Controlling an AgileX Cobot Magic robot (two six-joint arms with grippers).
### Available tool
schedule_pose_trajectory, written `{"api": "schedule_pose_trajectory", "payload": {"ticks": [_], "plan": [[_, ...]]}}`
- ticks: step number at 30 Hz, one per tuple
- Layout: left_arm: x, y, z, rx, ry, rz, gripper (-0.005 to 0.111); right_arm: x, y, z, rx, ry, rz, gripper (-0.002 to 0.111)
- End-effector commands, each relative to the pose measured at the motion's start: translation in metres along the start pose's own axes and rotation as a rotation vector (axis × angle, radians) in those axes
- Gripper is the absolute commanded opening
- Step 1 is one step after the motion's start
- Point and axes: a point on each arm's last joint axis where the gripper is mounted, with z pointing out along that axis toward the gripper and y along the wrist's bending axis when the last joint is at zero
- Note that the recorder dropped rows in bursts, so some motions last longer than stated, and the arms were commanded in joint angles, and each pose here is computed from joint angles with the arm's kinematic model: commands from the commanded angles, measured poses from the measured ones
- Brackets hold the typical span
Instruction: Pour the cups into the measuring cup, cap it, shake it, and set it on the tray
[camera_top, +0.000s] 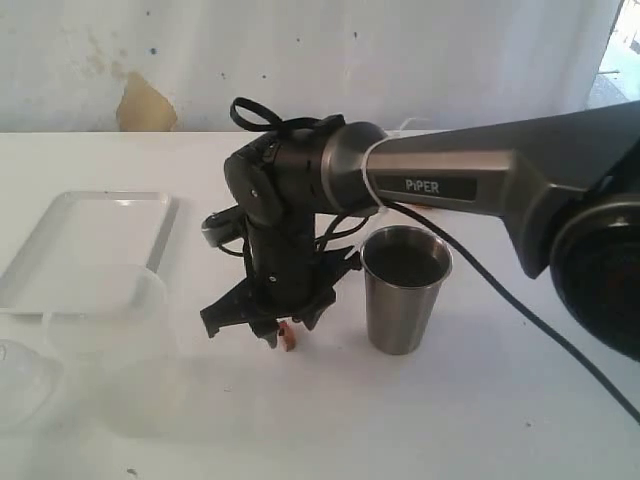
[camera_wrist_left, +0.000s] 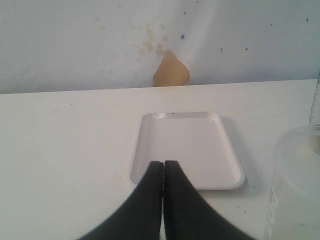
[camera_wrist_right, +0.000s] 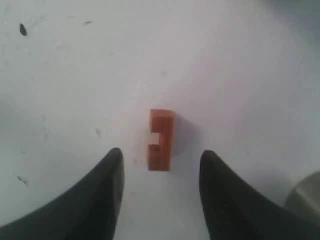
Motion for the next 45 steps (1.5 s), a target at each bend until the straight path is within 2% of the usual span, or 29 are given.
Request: {"api": "schedule_pose_trajectory", "payload": {"ticks": [1,11,13,18,19,23,26,29,32,34,36,39,45], "plan": [[0.002,0.0,0.0,0.002,0.003,0.0,0.001,-0.002,-0.001,0.006,-0.005,-0.006,0.002,0.045],[0.002,0.0,0.0,0.002,0.003,0.0,0.001,-0.005,-0.001,0.02,-0.001,-0.017,-0.004,0.045],[0.002,0.0,0.0,0.002,0.003,0.0,0.001,-0.005,-0.001,0.021,-0.001,-0.016,-0.004,0.041],[0.002,0.0,0.0,0.002,0.003,0.0,0.001,-0.004,-0.002,0.021,0.008,-0.001,-0.024,0.011],[0.002,0.0,0.0,0.002,0.003,0.0,0.001,-0.002,-0.002,0.019,0.013,0.015,-0.032,0.0],[0.002,0.0,0.0,0.002,0.003,0.0,0.001,-0.007,0.001,-0.023,-0.031,-0.006,-0.059,0.0],[0.002,0.0,0.0,0.002,0.003,0.0,0.001,-0.01,0.001,-0.092,-0.098,-0.135,-0.067,0.0],[0.002,0.0,0.0,0.002,0.003,0.0,0.001,-0.013,-0.008,-0.139,-0.059,-0.305,-0.089,0.0],[0.002,0.0,0.0,0.002,0.003,0.0,0.001,-0.021,-0.029,-0.173,0.081,-0.506,-0.028,0.0],[0.002,0.0,0.0,0.002,0.003,0.0,0.001,-0.027,-0.043,-0.18,0.11,-0.575,0.062,0.0],[0.002,0.0,0.0,0.002,0.003,0.0,0.001,-0.034,-0.054,-0.175,0.066,-0.582,0.102,0.0],[0.002,0.0,0.0,0.002,0.003,0.0,0.001,-0.045,-0.062,-0.156,-0.013,-0.55,0.107,0.0],[0.002,0.0,0.0,0.002,0.003,0.0,0.001,-0.059,-0.073,-0.127,0.0,-0.552,0.107,0.0]]}}
